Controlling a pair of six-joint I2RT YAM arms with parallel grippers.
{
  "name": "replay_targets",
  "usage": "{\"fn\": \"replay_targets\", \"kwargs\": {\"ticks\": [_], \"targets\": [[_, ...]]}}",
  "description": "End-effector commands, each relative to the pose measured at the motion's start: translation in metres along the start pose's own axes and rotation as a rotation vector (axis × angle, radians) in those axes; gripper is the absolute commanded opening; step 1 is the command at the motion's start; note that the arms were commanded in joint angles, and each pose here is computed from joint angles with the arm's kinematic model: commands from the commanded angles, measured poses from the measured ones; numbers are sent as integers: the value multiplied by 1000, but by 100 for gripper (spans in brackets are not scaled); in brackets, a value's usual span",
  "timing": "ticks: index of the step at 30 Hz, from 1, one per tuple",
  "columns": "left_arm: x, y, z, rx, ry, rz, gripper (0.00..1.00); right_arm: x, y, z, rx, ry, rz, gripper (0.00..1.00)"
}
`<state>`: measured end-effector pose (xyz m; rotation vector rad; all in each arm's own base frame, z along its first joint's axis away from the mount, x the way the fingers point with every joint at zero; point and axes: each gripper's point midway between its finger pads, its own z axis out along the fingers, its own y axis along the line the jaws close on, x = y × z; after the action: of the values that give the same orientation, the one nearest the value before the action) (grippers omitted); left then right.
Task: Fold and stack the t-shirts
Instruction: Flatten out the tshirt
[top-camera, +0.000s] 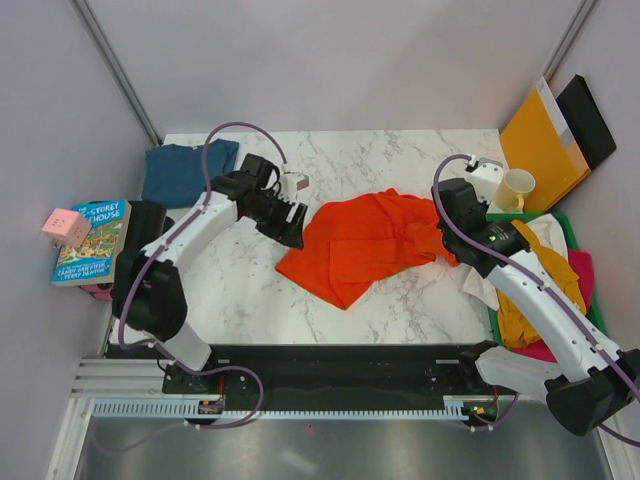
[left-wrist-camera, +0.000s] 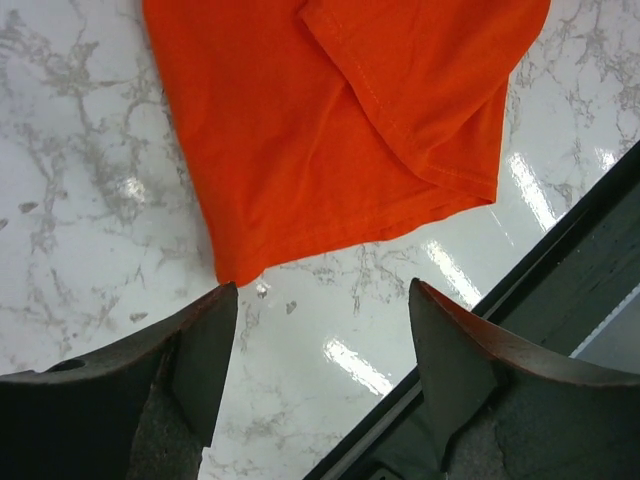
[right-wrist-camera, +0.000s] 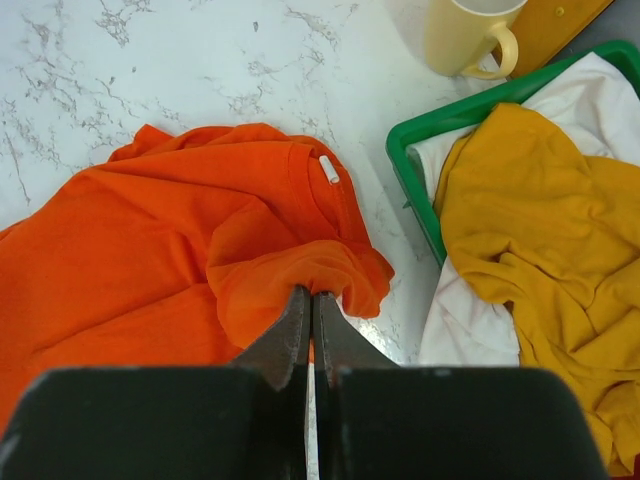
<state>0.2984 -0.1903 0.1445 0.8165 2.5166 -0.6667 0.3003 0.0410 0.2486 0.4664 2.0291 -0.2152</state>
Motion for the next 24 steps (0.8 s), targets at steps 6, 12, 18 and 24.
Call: {"fn": "replay_targets", "kwargs": {"ticks": [6,12,18,24], "targets": [[-42,-21,85,59,11,60,75,14,0,8,19,10,47,0],[-58,-18,123,22,10,84,74,20,-1,11,32,22,38,0],[-66,-11,148,3,13,75,72,24,-3,14,44,27,20,0],[-51,-8,164,10,61,64,69,30,-5,16,47,32,3,0]]}}
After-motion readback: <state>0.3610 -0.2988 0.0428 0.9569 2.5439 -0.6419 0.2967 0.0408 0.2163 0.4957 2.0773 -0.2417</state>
